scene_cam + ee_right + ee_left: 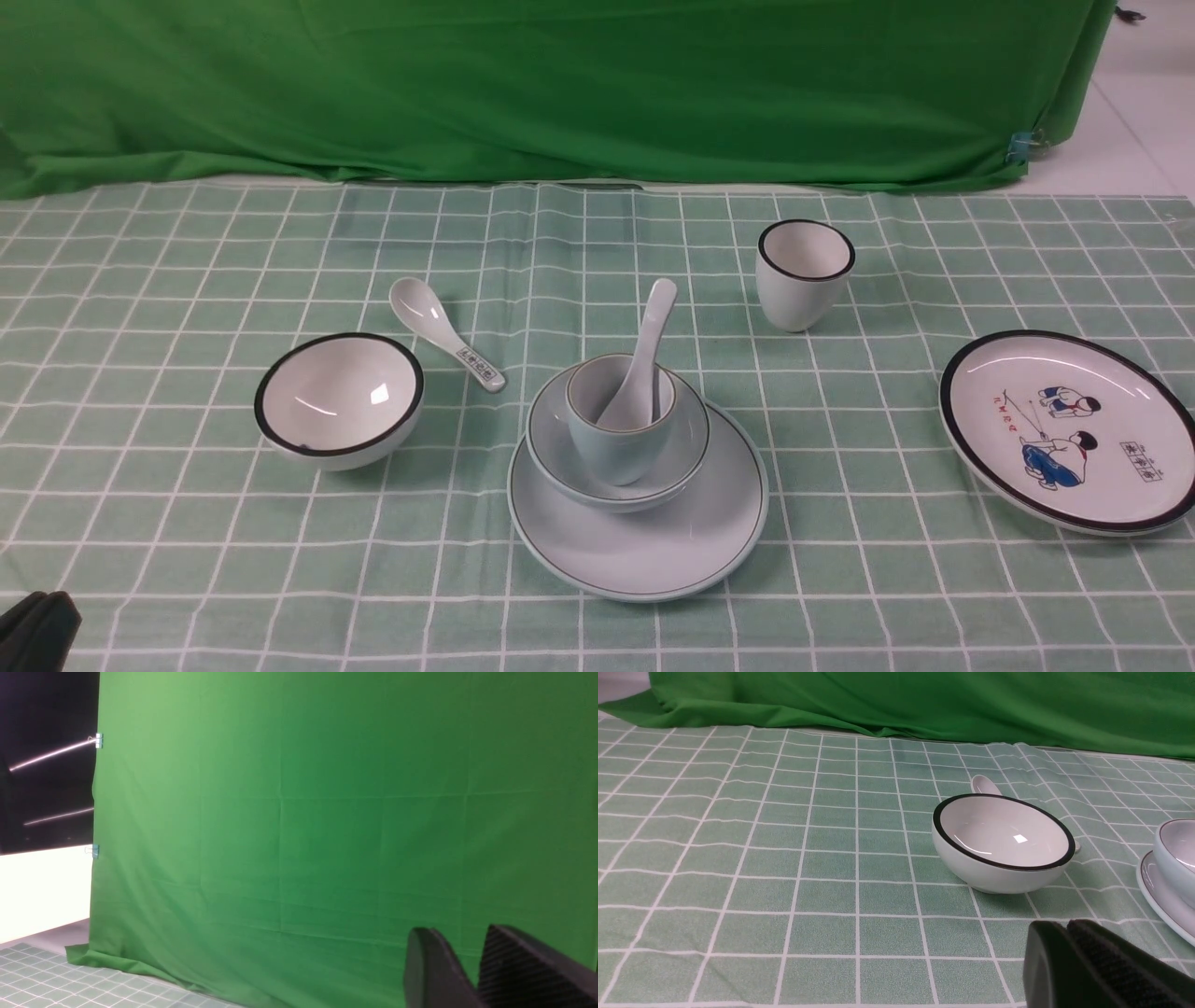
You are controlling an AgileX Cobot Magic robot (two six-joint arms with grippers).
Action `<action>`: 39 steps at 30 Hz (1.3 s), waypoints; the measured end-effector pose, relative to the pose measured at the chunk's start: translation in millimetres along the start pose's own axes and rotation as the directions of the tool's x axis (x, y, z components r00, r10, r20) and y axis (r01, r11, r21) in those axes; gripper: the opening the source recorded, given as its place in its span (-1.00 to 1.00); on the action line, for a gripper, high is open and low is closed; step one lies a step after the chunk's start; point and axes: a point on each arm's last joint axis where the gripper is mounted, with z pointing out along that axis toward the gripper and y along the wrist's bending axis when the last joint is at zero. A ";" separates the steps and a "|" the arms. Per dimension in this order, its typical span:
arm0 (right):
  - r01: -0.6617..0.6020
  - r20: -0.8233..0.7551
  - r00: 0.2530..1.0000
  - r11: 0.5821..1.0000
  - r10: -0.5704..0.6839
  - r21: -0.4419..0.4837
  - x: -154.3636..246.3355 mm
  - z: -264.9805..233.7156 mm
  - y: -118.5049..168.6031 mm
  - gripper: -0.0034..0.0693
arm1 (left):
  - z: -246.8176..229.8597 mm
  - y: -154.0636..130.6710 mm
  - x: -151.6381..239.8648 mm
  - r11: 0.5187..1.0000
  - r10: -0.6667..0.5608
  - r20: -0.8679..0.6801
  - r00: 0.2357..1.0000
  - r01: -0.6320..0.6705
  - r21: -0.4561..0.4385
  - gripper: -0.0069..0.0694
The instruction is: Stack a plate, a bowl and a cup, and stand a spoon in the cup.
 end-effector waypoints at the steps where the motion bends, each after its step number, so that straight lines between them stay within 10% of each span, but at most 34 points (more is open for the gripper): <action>1: -0.002 -0.002 1.000 1.000 0.002 0.000 0.5 -0.1 0.0 -0.32 | 0.0 0.0 0.0 1.000 0.000 0.000 1.000 0.000 0.000 -0.79; 18: 0.072 -0.517 0.844 0.925 0.143 0.372 173.9 -22.2 -6.7 -0.26 | 0.0 0.0 0.0 1.000 0.001 0.000 1.000 -0.001 0.000 -0.78; 39: 0.071 -0.532 0.827 0.904 0.182 0.421 181.4 -34.1 -6.1 -0.24 | 0.0 0.9 0.6 0.999 0.038 -0.007 0.999 -0.038 -0.010 -0.78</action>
